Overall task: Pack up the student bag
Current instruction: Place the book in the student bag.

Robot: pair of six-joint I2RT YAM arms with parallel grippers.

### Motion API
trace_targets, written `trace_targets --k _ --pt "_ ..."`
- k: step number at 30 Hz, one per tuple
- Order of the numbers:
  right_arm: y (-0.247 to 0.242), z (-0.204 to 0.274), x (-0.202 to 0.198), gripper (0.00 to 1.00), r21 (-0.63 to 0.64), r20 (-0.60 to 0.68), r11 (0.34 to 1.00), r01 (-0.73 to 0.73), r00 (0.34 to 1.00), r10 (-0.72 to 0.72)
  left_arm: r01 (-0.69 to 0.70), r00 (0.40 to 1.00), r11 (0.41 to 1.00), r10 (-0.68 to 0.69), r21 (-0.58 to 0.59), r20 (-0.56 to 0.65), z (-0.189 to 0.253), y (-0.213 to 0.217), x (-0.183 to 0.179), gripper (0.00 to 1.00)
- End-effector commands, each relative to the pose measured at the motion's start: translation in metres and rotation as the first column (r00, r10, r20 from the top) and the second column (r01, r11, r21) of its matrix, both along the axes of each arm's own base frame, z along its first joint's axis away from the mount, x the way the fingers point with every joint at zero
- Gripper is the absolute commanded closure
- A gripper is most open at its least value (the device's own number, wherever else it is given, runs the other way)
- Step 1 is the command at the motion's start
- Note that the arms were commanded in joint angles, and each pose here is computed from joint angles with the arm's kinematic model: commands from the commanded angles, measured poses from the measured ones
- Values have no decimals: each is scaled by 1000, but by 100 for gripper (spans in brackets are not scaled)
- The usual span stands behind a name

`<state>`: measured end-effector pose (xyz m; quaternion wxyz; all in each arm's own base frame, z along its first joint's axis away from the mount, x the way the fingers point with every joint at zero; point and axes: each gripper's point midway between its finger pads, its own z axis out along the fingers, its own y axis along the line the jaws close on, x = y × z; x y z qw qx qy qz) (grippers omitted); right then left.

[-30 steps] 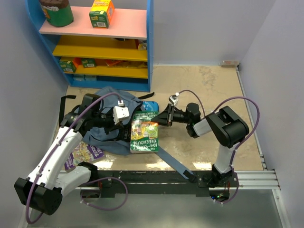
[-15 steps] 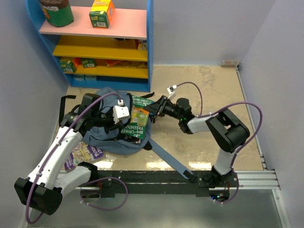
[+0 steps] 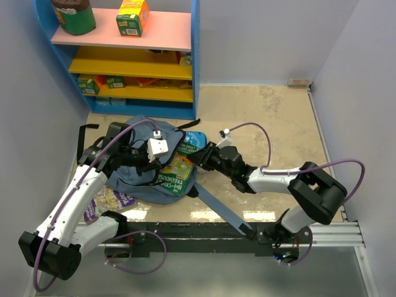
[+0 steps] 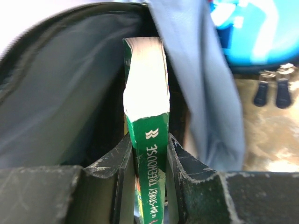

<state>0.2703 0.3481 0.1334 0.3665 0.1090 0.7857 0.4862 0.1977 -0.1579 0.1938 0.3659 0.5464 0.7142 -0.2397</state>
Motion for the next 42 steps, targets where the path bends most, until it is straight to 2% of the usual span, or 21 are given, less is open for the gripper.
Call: trace_targets --k 1,4,8,10,11,12,14,15,17,18,20,21,23,24,25,31,42 --pt "16 -17 4 100 -51 -45 998 -28 999 26 54 997 994 -47 -96 67 30 -17 4 100" --pt "48 -20 1 100 -12 -44 993 -118 992 118 57 996 993 -50 -102 68 33 -18 4 100" --pt "88 -5 3 100 38 29 975 -217 976 216 58 997 993 -52 -98 63 33 -18 4 100" --pt "103 8 8 94 30 72 970 -240 969 238 62 996 993 -56 -99 64 34 -18 3 100" --pt "105 3 9 89 12 66 969 -245 968 244 62 996 993 -56 -97 63 33 -18 4 100" --pt "107 7 10 72 3 79 969 -247 966 246 62 997 993 -56 -96 60 33 -17 3 100" --pt "105 10 12 57 -39 97 969 -245 964 248 63 996 994 -57 -92 63 32 -17 4 100" --pt "101 9 17 43 -66 98 973 -221 969 226 63 996 994 -57 -91 61 32 -17 3 100" --pt "87 -1 20 39 -161 86 967 -199 973 215 63 997 994 -58 -86 60 29 -16 3 100" --pt "80 12 20 40 -169 111 970 -177 974 197 62 997 994 -57 -85 59 29 -16 3 100" --pt "58 4 18 42 -226 125 966 -128 979 159 63 996 995 -58 -83 61 28 -15 2 100" --pt "50 15 16 48 -220 150 969 -113 978 148 62 996 995 -57 -82 62 28 -15 2 100" --pt "35 -1 8 62 -259 135 960 -104 981 142 60 997 995 -56 -77 62 27 -15 3 100" --pt "30 -3 6 75 -266 132 959 -97 982 136 60 996 995 -55 -76 64 27 -14 3 100" --pt "26 -11 0 79 -276 121 955 -109 982 146 60 996 995 -55 -76 65 28 -14 3 100" --pt "27 -33 -17 89 -280 85 941 -188 972 220 53 997 995 -49 -80 60 28 -15 4 100" --pt "42 -85 -29 96 -377 -25 888 -262 962 273 60 997 994 -55 -88 61 31 -18 7 100"
